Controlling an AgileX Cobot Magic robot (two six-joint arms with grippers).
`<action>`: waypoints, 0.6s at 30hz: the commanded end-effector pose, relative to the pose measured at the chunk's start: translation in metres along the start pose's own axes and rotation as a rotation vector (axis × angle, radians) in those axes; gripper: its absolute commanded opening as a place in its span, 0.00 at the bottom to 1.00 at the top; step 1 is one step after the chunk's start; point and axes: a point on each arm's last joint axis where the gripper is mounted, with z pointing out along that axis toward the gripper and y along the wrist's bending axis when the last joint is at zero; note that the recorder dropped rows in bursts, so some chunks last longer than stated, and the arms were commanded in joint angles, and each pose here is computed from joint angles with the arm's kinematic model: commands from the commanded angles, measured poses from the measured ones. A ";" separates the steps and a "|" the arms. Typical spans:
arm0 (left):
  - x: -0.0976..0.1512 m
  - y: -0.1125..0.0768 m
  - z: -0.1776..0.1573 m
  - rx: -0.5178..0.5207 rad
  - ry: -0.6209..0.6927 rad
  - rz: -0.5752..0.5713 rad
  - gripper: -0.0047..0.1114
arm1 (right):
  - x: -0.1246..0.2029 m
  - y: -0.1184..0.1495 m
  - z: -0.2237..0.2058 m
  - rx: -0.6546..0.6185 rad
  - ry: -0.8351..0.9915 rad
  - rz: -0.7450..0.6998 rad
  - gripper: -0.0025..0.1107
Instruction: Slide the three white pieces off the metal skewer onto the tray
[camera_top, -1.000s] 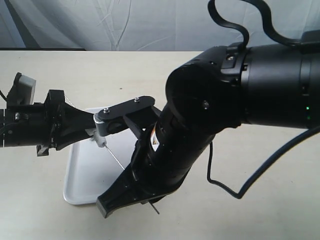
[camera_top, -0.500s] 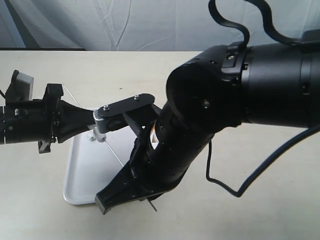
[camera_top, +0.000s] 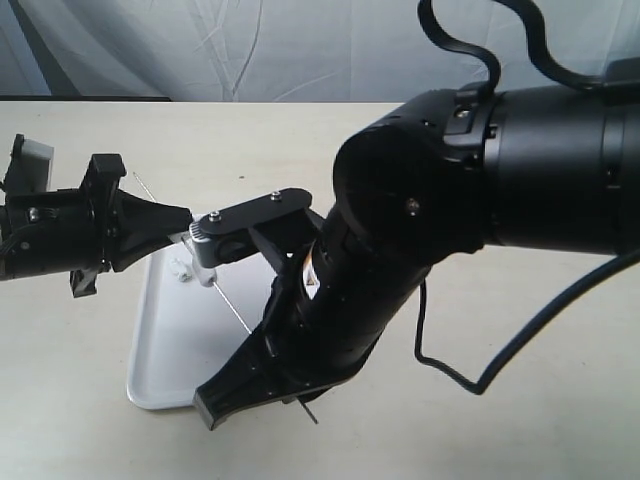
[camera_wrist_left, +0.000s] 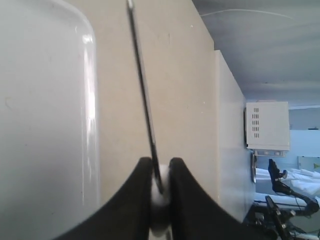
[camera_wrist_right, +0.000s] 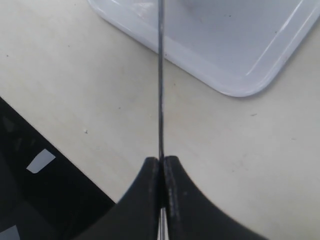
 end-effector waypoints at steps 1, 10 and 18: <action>-0.011 0.002 -0.001 -0.044 -0.113 -0.019 0.04 | 0.007 0.000 -0.004 0.012 0.063 -0.016 0.02; -0.021 0.006 -0.002 -0.093 -0.206 -0.017 0.04 | 0.010 -0.001 -0.004 0.022 0.098 -0.019 0.02; -0.028 0.011 -0.005 -0.150 -0.287 -0.025 0.04 | 0.011 -0.001 -0.004 0.024 0.111 -0.019 0.02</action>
